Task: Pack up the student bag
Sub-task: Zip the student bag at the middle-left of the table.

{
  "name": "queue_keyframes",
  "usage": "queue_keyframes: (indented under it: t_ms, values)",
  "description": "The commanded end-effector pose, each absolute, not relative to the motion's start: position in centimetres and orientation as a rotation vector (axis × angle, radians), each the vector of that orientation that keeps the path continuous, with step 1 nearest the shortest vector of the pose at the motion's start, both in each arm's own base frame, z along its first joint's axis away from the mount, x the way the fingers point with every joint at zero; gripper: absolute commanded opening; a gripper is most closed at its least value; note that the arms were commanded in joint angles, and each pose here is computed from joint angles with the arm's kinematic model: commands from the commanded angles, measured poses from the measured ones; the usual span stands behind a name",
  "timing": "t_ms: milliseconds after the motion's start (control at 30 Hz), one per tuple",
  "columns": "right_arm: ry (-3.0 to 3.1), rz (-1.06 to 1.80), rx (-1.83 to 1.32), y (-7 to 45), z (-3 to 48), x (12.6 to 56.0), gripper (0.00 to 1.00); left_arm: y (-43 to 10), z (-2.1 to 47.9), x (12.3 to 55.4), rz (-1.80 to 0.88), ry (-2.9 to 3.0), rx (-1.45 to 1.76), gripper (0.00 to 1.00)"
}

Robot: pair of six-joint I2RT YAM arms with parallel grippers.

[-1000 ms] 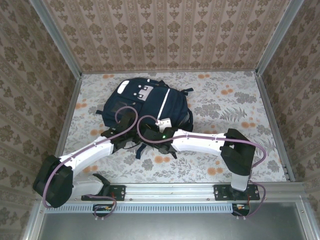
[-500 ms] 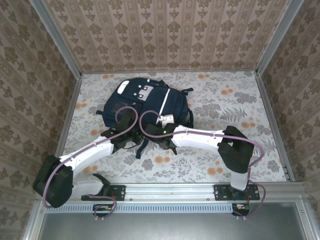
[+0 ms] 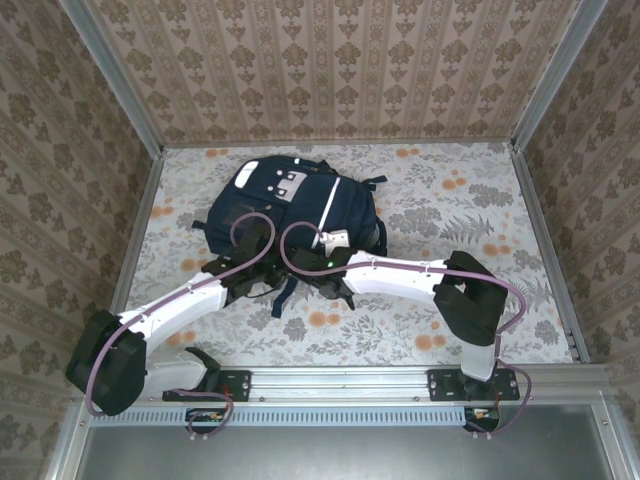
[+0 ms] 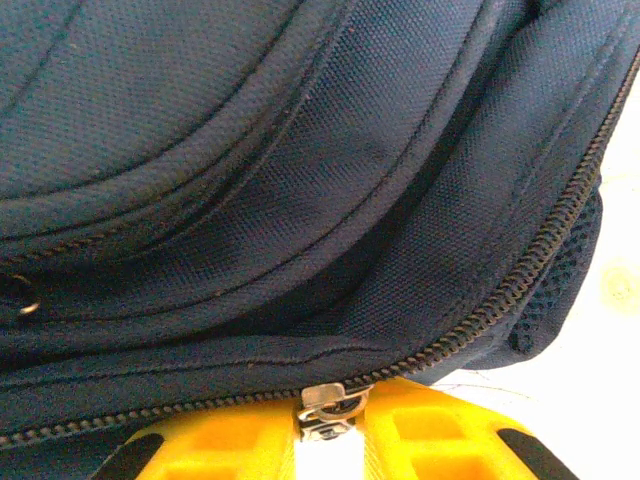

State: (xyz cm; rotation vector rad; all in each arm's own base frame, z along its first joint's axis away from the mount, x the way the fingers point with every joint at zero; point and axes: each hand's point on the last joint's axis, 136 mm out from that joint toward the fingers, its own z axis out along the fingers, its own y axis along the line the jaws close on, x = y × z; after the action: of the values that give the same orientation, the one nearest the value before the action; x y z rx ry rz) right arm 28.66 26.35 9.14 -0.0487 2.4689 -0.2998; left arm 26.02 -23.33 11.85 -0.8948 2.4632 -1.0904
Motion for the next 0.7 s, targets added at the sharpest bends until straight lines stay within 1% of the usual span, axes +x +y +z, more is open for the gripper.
queue_keyframes:
  t_ms: [0,100,233,333,400,467,667]
  values:
    - [2.453,-0.355,-0.021,24.3,9.5,28.6,0.17,-24.4,15.8,27.1,-1.261,2.350,-0.833,0.00]
    - [2.446,-0.361,-0.014,23.9,9.7,28.4,0.17,-24.4,15.8,27.1,-1.257,2.351,-0.836,0.00]
    - [2.443,-0.358,-0.018,23.8,9.9,28.4,0.14,-24.3,15.7,27.1,-1.256,2.352,-0.840,0.00]
    - [2.442,-0.372,-0.013,23.5,9.9,28.5,0.22,-24.2,15.8,27.2,-1.253,2.351,-0.841,0.00]
    - [2.440,-0.378,-0.005,23.3,9.9,28.4,0.23,-24.2,15.8,27.2,-1.254,2.350,-0.840,0.00]
    - [2.437,-0.380,0.001,23.1,10.1,28.5,0.28,-24.1,15.8,27.2,-1.251,2.349,-0.844,0.00]
    - [2.434,-0.399,0.003,22.7,10.0,28.7,0.26,-24.0,15.8,27.2,-1.250,2.348,-0.846,0.00]
